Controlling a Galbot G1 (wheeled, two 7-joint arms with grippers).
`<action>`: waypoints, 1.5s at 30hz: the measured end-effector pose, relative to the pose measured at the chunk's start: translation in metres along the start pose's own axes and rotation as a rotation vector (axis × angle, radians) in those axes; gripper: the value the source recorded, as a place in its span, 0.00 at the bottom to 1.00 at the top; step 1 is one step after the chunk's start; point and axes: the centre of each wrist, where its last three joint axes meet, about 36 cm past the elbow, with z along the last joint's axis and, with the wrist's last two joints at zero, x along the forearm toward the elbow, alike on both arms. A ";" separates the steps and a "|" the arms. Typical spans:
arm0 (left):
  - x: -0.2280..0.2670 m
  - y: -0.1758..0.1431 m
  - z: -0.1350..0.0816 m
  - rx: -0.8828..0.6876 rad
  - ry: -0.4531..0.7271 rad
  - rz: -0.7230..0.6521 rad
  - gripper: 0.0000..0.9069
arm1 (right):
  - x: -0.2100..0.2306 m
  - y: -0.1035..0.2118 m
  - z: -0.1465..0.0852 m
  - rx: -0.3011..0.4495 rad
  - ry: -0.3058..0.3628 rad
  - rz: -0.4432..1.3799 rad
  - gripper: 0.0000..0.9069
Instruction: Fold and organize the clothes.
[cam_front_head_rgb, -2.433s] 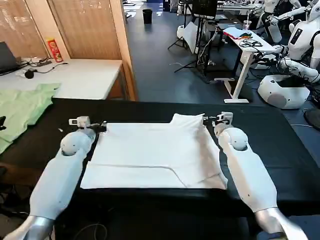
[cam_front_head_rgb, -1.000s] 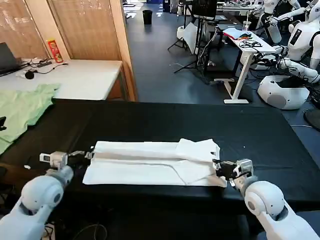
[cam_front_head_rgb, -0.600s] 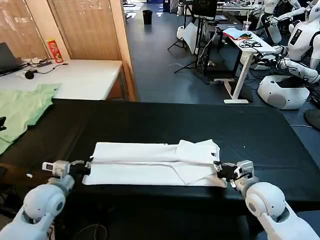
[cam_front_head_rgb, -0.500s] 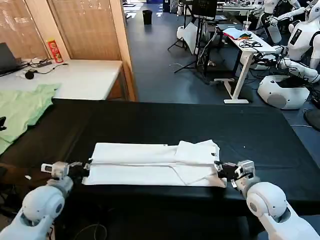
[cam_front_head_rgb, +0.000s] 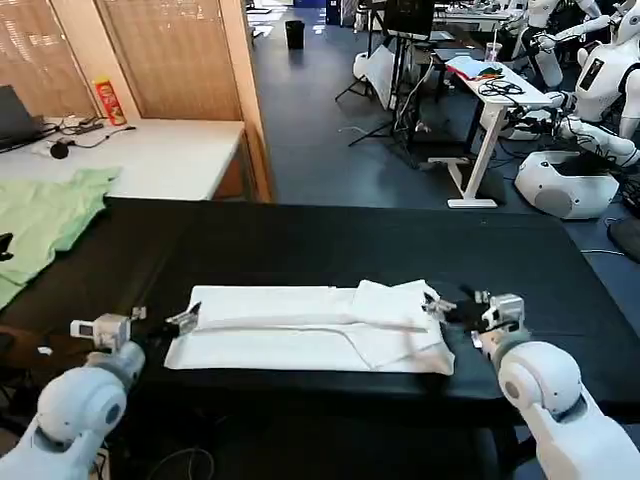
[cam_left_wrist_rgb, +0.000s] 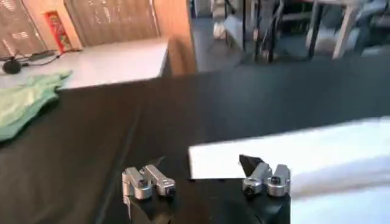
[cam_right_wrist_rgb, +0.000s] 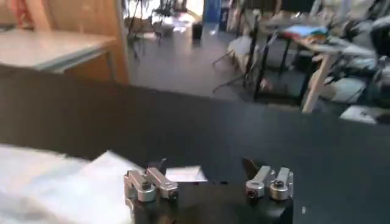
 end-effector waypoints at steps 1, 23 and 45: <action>-0.009 0.002 -0.002 0.028 0.002 0.003 0.97 | -0.007 0.001 0.001 -0.008 0.003 0.002 0.97; -0.083 0.016 0.022 0.178 0.096 -0.017 0.18 | -0.072 0.021 0.033 -0.132 0.112 0.003 0.60; -0.105 -0.011 0.037 -0.031 -0.023 -0.047 0.97 | -0.063 0.023 0.051 -0.142 0.045 0.076 0.97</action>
